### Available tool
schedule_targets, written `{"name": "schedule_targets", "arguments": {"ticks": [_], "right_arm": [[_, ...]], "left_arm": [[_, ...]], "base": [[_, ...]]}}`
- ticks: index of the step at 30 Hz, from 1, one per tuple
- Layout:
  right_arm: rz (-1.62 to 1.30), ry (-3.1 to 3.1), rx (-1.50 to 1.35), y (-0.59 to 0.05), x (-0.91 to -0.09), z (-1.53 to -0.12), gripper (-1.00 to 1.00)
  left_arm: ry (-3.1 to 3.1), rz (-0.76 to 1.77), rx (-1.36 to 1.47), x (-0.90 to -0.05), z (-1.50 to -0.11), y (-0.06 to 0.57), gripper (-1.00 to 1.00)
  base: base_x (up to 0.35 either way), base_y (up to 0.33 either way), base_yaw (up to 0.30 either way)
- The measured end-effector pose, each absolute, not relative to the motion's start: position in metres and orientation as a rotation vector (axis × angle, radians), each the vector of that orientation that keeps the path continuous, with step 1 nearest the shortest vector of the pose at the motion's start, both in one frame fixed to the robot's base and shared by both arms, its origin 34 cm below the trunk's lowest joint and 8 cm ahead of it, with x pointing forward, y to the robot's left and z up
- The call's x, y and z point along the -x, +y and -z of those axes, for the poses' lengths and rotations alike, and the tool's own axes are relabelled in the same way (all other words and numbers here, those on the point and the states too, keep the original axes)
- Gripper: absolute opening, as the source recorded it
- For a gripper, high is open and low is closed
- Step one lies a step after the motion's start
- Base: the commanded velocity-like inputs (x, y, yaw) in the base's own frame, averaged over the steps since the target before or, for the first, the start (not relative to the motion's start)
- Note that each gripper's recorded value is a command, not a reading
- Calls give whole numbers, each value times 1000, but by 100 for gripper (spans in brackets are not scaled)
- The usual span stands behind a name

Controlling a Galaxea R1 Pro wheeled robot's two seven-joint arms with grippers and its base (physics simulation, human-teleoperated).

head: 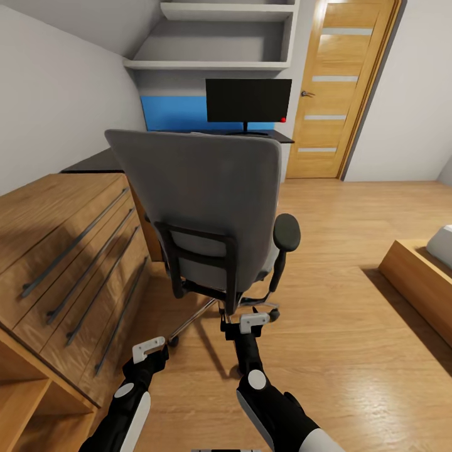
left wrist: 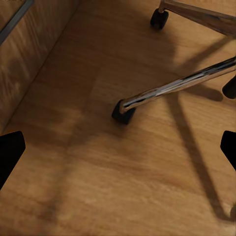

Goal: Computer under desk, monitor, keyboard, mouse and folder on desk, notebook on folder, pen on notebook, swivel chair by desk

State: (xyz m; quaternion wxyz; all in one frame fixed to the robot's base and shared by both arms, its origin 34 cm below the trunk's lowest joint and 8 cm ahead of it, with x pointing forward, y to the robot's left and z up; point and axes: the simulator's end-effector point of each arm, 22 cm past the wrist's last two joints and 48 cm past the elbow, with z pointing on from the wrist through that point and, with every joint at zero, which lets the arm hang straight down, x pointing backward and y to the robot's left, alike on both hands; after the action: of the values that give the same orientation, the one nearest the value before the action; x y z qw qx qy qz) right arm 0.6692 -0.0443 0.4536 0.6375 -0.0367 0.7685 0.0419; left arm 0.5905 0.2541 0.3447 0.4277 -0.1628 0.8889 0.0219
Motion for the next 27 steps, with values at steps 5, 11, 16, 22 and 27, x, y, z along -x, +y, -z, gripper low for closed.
{"name": "schedule_targets", "arguments": {"ticks": [5,11,16,22,27], "right_arm": [[-95,1754,83,-44,-669,-454,100],[-93,1755,79,-45,-670,-454,100],[-91,1756,74,-47,-670,-453,100],[-89,1758,70,-48,-670,-453,100],[-88,1759,64,-49,-670,-453,100]], "left_arm": [[2220,-54,407,-590,-345,254,100],[2221,-55,407,-590,-344,254,100],[2220,-54,406,-590,-345,254,100],[2220,-53,406,-590,-345,254,100],[2220,-52,405,-590,-345,254,100]], "base": [[11,0,0],[3,0,0],[27,-4,0],[93,-40,0],[21,-8,0]]}}
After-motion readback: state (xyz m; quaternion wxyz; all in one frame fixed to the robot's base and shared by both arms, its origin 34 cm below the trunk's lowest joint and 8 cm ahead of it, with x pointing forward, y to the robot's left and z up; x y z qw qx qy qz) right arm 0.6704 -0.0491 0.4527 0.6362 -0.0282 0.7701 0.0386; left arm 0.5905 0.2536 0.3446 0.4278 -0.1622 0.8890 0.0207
